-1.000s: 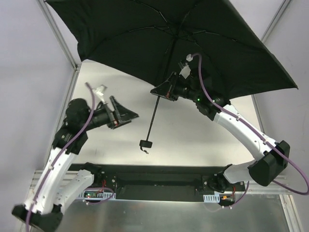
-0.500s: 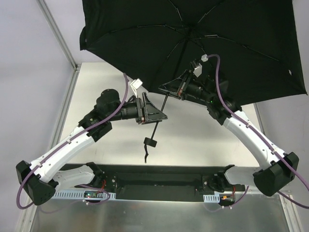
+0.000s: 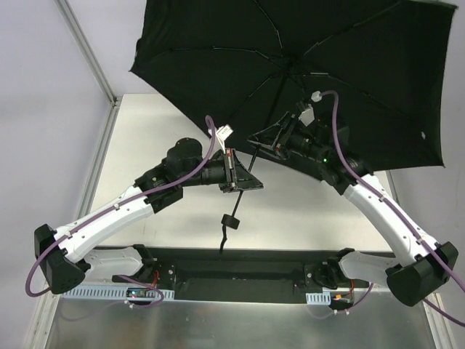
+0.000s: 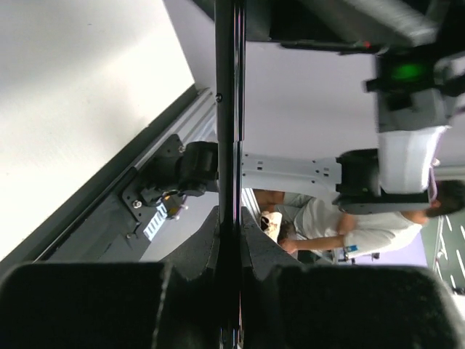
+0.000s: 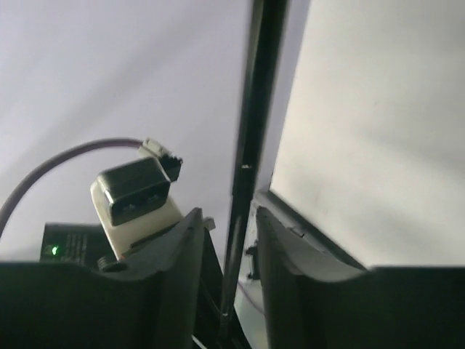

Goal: Put away the umbrella

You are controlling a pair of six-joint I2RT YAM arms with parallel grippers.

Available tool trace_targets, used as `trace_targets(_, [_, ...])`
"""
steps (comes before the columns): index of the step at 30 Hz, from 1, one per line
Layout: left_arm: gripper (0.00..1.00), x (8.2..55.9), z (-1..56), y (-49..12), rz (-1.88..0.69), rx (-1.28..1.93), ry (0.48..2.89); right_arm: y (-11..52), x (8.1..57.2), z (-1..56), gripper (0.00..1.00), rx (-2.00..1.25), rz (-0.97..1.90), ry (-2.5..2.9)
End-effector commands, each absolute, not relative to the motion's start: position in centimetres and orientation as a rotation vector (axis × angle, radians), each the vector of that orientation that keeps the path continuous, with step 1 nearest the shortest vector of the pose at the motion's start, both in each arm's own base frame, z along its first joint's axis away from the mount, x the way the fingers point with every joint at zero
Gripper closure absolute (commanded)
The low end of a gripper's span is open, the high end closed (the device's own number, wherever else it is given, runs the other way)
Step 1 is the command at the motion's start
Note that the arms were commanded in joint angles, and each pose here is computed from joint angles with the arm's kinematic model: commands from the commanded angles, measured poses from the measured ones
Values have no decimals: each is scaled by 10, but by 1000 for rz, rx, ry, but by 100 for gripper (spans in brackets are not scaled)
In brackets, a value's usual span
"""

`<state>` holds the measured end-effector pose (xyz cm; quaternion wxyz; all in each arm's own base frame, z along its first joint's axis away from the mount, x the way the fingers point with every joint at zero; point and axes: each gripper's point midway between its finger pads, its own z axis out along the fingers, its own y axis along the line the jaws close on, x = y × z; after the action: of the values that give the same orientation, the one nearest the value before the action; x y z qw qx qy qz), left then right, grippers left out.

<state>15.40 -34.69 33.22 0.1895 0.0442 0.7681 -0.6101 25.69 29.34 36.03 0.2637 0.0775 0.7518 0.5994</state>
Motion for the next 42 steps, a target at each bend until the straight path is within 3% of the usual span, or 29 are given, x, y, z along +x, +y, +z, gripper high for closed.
trace_targets(1, [100,163,343,-340,-1583,48,2144,252,269,382,50,259,1308,1986])
trace_targets(6, [100,162,333,-345,-1525,18,2198,225,301,379,22,373,1082,1974])
trace_targets(19, [100,160,321,-357,-1520,33,2249,223,404,408,17,590,1043,1842])
trace_targets(31, [100,156,317,-354,-1514,37,2264,221,471,435,28,750,1041,1684])
trace_targets(40, [100,156,323,-351,-1506,52,2241,233,490,426,57,730,1019,1738])
trace_targets(42, [100,156,324,-350,-1503,56,2235,233,488,424,57,700,1001,1751])
